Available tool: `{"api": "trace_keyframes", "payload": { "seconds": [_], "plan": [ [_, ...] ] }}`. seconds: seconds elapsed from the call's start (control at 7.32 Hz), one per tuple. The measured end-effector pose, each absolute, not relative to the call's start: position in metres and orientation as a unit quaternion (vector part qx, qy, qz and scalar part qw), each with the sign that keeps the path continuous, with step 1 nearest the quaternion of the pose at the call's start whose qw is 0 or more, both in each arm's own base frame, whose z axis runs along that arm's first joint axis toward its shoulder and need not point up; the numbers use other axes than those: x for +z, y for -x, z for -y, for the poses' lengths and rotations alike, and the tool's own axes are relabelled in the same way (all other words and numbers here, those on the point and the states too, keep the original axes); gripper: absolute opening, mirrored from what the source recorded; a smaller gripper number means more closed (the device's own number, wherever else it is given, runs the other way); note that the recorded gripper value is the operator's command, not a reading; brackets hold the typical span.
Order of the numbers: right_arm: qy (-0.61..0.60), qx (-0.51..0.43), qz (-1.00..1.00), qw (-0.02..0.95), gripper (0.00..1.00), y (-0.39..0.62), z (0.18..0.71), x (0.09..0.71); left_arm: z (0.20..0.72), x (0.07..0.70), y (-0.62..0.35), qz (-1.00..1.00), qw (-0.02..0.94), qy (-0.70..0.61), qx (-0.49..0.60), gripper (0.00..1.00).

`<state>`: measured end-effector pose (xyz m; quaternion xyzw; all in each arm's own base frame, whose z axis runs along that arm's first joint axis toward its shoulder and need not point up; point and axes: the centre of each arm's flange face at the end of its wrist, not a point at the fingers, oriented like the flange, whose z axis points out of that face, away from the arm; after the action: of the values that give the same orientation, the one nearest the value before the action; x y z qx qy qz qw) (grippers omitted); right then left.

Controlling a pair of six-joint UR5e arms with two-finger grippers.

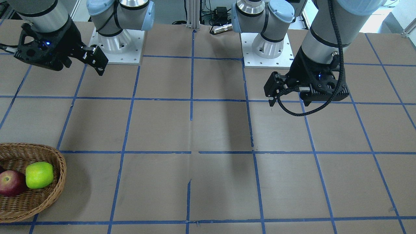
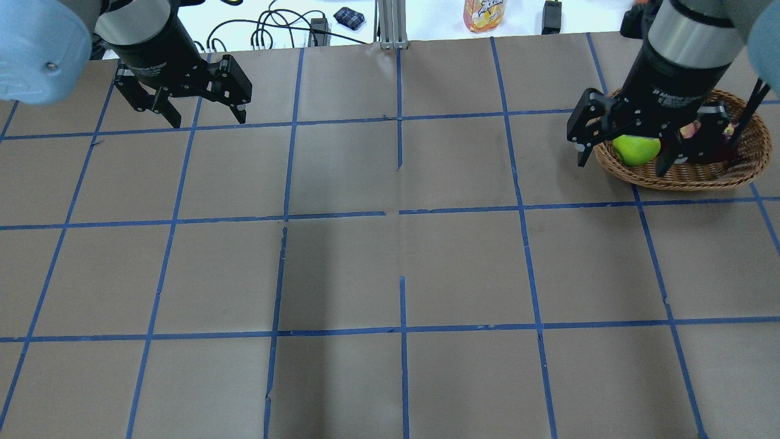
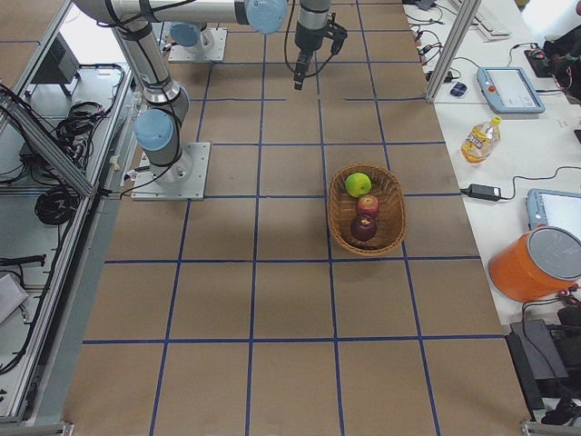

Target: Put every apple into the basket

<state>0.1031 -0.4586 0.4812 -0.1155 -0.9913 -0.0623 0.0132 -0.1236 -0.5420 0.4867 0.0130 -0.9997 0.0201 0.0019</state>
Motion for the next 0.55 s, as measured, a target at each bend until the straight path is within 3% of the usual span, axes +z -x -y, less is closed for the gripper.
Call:
{"api": "trace_keyframes", "payload": {
  "seconds": [0.55],
  "plan": [
    [0.088, -0.065, 0.994, -0.009, 1.0, -0.1162, 0.4478, 0.4772, 0.5421, 0.4872, 0.1238, 1.0, 0.002, -0.013, 0.021, 1.0]
  ]
}}
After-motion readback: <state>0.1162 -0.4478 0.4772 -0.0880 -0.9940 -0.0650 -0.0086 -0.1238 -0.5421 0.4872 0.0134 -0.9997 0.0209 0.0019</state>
